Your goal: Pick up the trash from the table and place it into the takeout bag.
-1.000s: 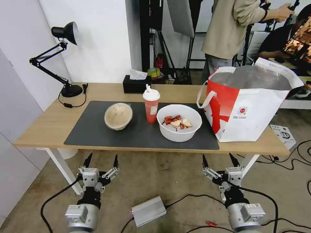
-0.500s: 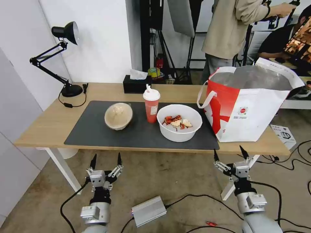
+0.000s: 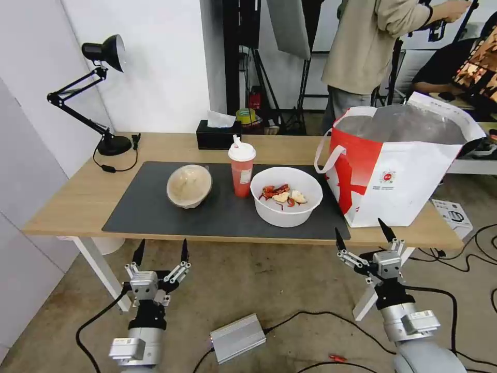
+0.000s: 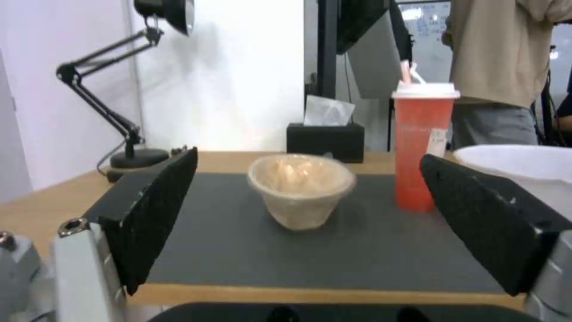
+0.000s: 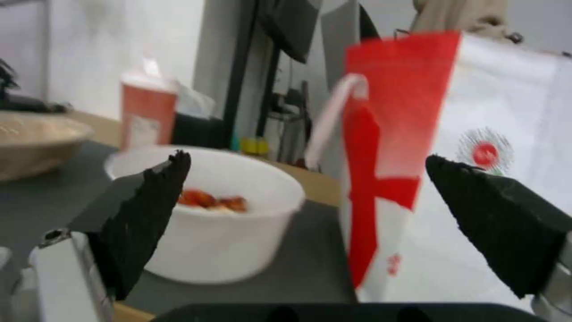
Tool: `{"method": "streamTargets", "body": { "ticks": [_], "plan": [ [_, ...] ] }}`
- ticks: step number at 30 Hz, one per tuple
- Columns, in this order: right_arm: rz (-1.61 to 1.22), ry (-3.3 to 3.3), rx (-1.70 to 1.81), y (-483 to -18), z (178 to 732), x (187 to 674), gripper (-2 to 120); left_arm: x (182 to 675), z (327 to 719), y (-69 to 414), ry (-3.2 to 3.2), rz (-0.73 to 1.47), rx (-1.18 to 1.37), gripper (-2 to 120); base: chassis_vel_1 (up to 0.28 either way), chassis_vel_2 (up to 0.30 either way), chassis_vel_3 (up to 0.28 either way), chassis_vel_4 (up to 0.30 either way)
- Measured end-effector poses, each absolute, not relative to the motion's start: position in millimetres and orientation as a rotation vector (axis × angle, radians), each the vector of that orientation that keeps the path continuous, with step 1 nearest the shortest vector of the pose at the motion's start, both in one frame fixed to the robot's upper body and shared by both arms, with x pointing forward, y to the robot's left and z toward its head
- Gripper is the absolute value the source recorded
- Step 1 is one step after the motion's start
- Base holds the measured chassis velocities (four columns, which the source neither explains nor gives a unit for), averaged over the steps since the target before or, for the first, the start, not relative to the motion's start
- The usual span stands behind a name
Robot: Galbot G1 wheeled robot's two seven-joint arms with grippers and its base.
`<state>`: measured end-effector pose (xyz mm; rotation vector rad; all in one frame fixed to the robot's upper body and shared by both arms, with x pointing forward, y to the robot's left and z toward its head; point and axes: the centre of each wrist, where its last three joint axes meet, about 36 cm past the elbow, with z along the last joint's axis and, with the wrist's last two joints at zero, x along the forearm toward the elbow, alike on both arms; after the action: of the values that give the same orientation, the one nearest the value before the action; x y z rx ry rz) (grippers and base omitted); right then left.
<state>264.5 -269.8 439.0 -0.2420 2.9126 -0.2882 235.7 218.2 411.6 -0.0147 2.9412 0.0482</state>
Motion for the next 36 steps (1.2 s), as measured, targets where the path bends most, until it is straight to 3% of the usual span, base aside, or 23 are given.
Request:
{"method": "streamTargets", "body": {
  "ticks": [13,36],
  "plan": [
    [-0.325,2.866,-0.483,-275.7,468.4,275.5,100,235.8,408.5,219.2,2.943,0.073,0.016,100,0.0,0.0,0.0,0.0],
    [-0.531,2.81,-1.032,-300.5,502.4,367.6,100,241.8,383.3,215.2,2.989,0.072,0.018,100,0.0,0.0,0.0,0.0]
  ]
}}
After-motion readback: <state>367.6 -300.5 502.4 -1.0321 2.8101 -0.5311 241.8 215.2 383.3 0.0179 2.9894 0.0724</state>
